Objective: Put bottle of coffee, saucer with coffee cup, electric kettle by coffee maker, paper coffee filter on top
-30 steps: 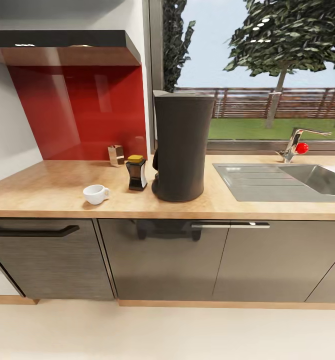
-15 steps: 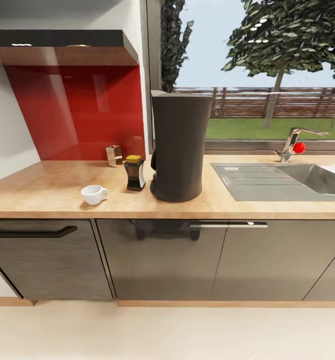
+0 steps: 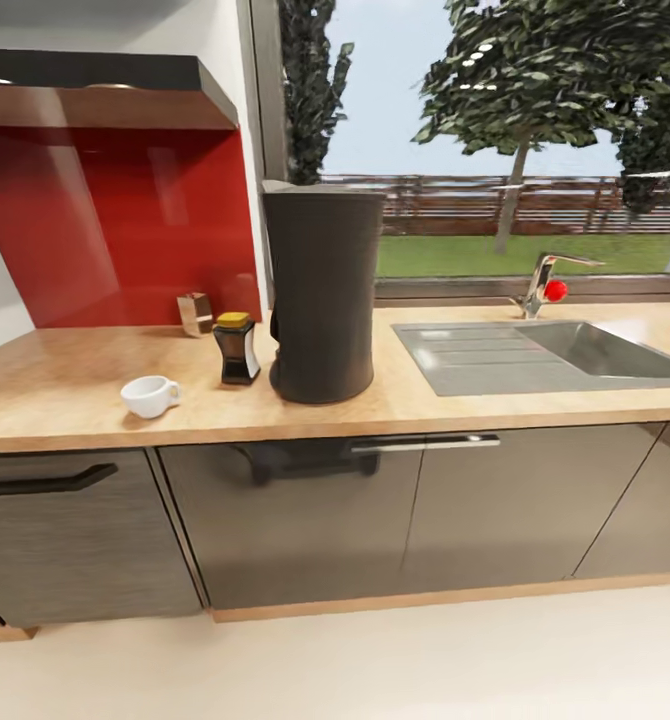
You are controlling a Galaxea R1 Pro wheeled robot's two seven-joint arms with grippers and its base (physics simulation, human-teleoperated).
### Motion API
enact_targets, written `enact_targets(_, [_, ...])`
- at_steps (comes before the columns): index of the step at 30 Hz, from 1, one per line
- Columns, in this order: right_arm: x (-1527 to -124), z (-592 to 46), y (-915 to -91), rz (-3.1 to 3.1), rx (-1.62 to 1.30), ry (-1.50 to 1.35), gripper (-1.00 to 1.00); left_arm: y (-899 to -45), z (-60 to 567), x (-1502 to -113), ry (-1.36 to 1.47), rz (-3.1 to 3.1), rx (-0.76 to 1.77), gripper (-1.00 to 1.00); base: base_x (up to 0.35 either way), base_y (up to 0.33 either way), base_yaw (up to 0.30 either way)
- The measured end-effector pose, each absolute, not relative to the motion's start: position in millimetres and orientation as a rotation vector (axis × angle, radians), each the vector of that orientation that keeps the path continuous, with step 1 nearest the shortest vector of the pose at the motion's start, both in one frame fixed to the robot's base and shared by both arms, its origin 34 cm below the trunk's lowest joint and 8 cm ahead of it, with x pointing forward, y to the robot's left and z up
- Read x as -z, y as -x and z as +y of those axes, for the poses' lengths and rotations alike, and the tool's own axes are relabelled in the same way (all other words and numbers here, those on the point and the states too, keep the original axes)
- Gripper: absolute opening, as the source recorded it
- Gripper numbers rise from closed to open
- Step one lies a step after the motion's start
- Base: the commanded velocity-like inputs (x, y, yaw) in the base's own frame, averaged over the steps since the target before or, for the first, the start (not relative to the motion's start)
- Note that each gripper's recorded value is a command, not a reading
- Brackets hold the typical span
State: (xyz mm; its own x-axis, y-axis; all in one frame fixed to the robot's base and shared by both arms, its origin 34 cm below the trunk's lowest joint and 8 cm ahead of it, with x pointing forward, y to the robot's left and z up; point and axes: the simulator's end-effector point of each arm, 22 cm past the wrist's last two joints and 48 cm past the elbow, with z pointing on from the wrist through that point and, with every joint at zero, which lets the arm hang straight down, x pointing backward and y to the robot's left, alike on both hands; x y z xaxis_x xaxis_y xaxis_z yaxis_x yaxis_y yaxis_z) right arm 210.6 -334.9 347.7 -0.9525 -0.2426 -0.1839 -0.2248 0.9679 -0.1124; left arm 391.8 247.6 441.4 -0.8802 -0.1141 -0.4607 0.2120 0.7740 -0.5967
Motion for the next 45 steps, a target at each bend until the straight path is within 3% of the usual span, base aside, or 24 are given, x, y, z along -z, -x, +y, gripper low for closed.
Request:
enact_targets(27, [-347.7,-335.0,-210.7,2.920,0.134,0.350,1.00,-392.3,248.5,-440.9,-0.070,2.487,0.909,1.00,0.003,-0.291,-0.143])
enact_targets(34, [-347.8,-335.0,-210.7,2.920,0.134,0.350,1.00,-392.3,248.6,-440.9,-0.070,2.487,0.908,1.00,0.141,-0.299,-0.054])
enact_targets(45, [-347.8,-334.9,-209.9,2.921,0.132,0.350,1.00,-394.3,257.3,-434.5,-0.054,2.509,0.846,1.00,0.218,-0.271,-0.249])
